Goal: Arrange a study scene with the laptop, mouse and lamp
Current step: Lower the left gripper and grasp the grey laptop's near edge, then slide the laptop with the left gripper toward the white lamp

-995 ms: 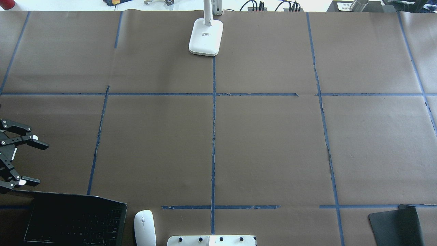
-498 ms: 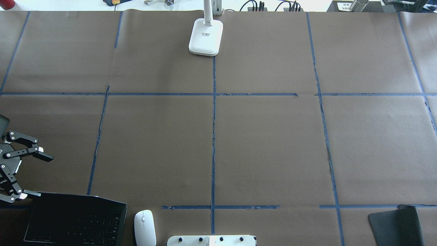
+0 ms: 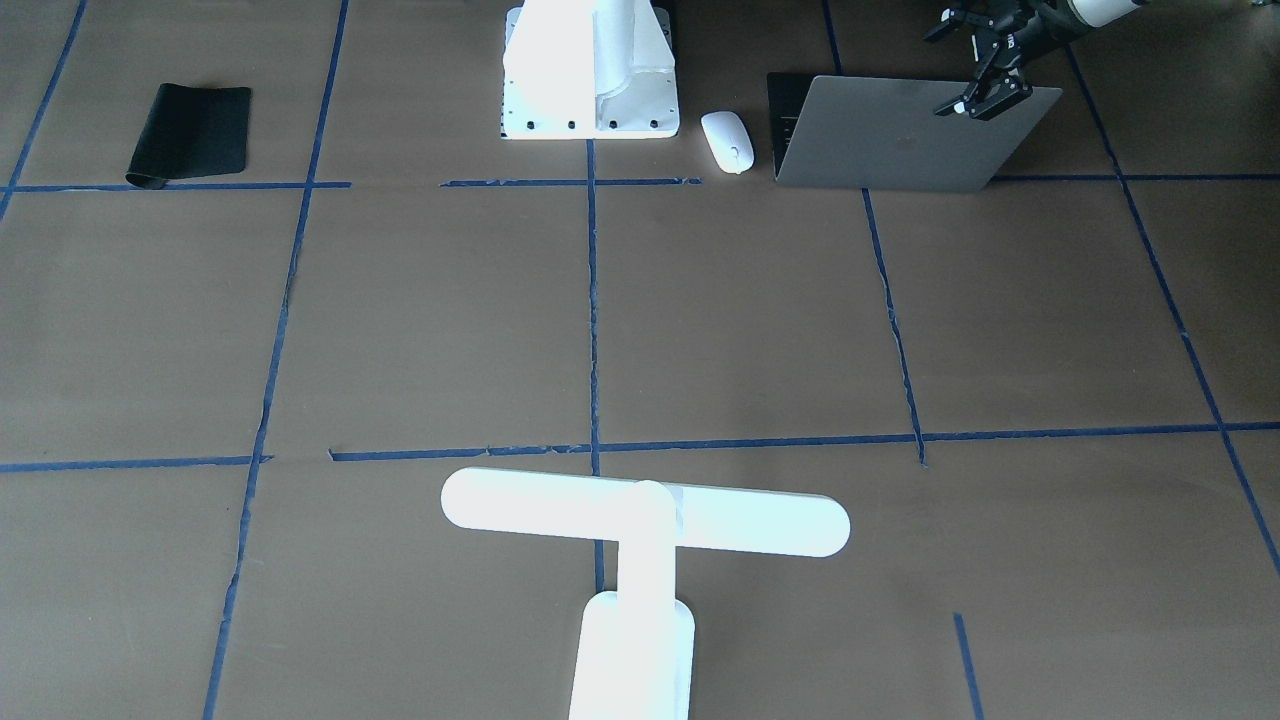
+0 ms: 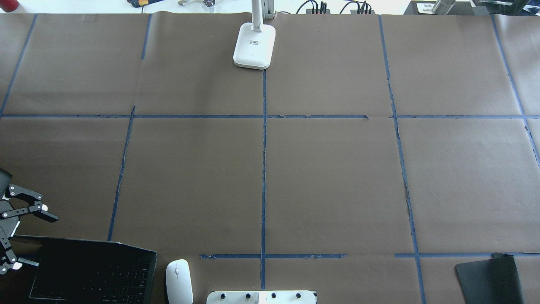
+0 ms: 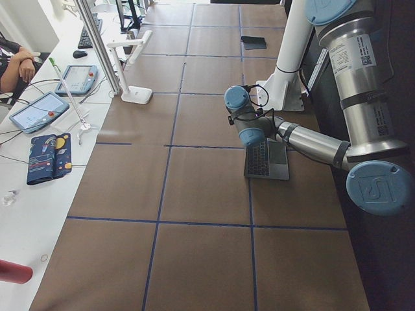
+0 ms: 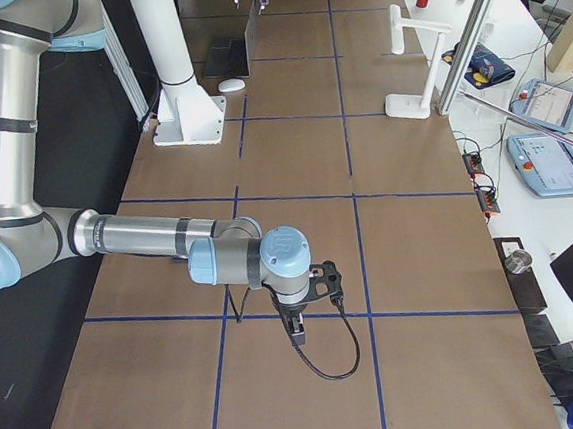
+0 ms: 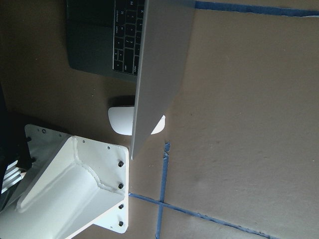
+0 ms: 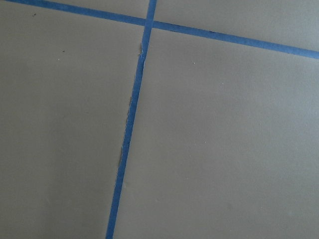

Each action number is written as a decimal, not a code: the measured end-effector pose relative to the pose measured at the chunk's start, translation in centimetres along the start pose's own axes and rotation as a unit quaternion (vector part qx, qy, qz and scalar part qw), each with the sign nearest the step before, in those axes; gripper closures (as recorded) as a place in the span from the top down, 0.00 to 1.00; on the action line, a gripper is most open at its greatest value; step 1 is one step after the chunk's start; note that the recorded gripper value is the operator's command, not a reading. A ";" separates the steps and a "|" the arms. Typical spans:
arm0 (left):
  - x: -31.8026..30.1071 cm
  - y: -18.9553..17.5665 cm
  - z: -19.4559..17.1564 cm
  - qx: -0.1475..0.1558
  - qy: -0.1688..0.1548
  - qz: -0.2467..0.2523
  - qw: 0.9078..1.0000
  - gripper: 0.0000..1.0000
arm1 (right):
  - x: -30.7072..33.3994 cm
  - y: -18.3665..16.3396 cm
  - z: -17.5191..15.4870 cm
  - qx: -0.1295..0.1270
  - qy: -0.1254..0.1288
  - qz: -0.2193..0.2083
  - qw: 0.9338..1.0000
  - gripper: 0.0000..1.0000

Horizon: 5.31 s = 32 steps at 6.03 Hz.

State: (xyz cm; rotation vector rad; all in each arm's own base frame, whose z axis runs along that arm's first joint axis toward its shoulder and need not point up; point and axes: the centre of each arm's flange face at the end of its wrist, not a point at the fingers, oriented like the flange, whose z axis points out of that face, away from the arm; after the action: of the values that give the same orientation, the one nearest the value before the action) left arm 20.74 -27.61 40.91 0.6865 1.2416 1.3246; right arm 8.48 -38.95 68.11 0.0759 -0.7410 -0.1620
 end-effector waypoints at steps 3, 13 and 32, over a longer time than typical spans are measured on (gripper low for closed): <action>-0.1 0.3 0.8 -0.006 0.007 0.003 1.000 0.49 | -0.1 -0.1 -0.1 0.001 0.001 -0.003 1.000 1.00; -7.0 -1.4 -5.1 -0.025 -0.146 0.094 0.985 0.00 | 0.0 0.1 0.0 0.000 0.000 -0.003 1.000 1.00; -31.8 -39.6 3.2 -0.031 -0.279 0.099 0.955 0.11 | 1.0 1.6 1.4 -0.016 -0.002 0.013 1.000 1.00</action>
State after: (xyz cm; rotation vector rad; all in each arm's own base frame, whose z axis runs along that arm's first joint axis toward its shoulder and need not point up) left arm 42.79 -64.49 13.67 1.0729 0.6844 1.2045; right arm 8.44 -37.52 69.96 0.0363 -0.7420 -0.1492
